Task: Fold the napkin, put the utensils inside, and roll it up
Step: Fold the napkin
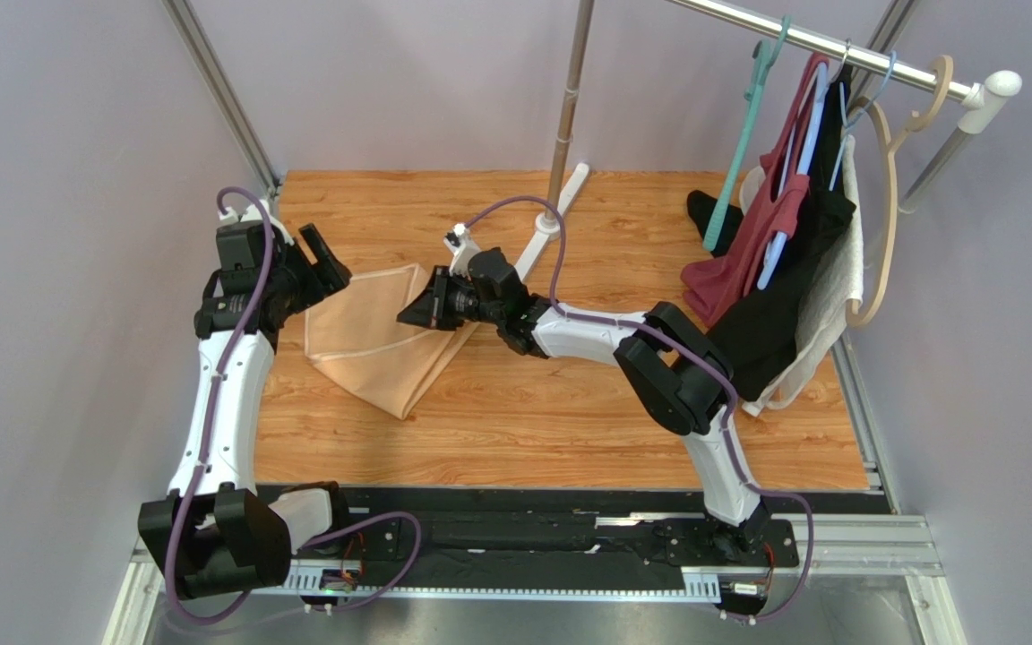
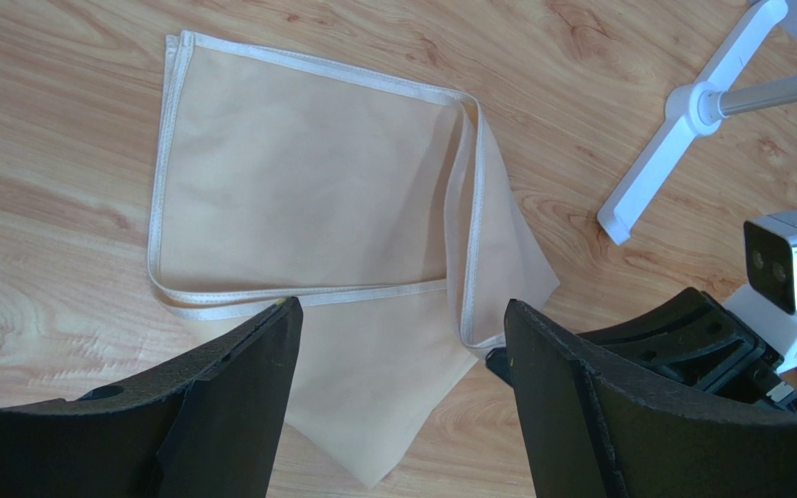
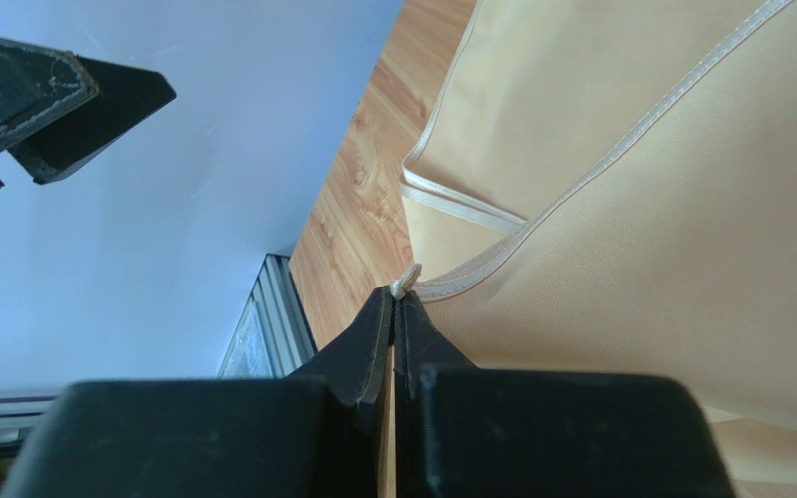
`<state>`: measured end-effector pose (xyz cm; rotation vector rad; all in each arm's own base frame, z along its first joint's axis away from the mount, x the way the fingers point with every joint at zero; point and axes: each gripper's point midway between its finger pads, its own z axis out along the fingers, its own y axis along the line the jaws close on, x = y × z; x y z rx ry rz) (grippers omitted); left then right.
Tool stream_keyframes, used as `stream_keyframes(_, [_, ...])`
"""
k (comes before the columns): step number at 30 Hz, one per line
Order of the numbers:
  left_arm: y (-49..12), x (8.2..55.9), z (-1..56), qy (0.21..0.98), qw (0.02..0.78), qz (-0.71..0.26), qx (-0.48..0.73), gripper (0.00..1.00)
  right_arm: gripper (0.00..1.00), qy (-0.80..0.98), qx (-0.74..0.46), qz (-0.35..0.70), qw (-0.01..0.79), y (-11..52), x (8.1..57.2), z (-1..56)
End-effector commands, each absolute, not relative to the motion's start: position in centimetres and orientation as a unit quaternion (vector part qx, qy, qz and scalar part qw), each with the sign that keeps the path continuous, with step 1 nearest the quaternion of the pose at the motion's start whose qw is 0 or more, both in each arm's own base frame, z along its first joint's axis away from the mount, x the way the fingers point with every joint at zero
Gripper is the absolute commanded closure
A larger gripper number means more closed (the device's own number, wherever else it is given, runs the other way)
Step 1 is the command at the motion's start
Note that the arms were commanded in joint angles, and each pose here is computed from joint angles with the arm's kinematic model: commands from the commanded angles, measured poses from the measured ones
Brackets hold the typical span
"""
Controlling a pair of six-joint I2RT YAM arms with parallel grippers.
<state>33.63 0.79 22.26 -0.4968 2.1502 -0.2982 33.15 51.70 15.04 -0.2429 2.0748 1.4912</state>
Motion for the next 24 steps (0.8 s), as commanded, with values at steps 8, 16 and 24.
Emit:
stream_keyframes(8, [0.4, 33.7, 22.7, 0.864, 0.449, -0.129, -0.187, 0.19, 1.00, 0.736, -0.127, 0.603, 0.280, 53.9, 30.3, 18.9])
stream_keyframes(16, [0.3, 33.7, 22.6, 0.865, 0.448, -0.131, -0.186, 0.19, 1.00, 0.739, -0.150, 0.602, 0.264, 55.0, 28.2, 18.0])
stream_keyframes(24, [0.3, 33.7, 22.5, 0.865, 0.447, -0.133, -0.186, 0.19, 1.00, 0.750, -0.156, 0.597, 0.238, 55.2, 26.8, 15.6])
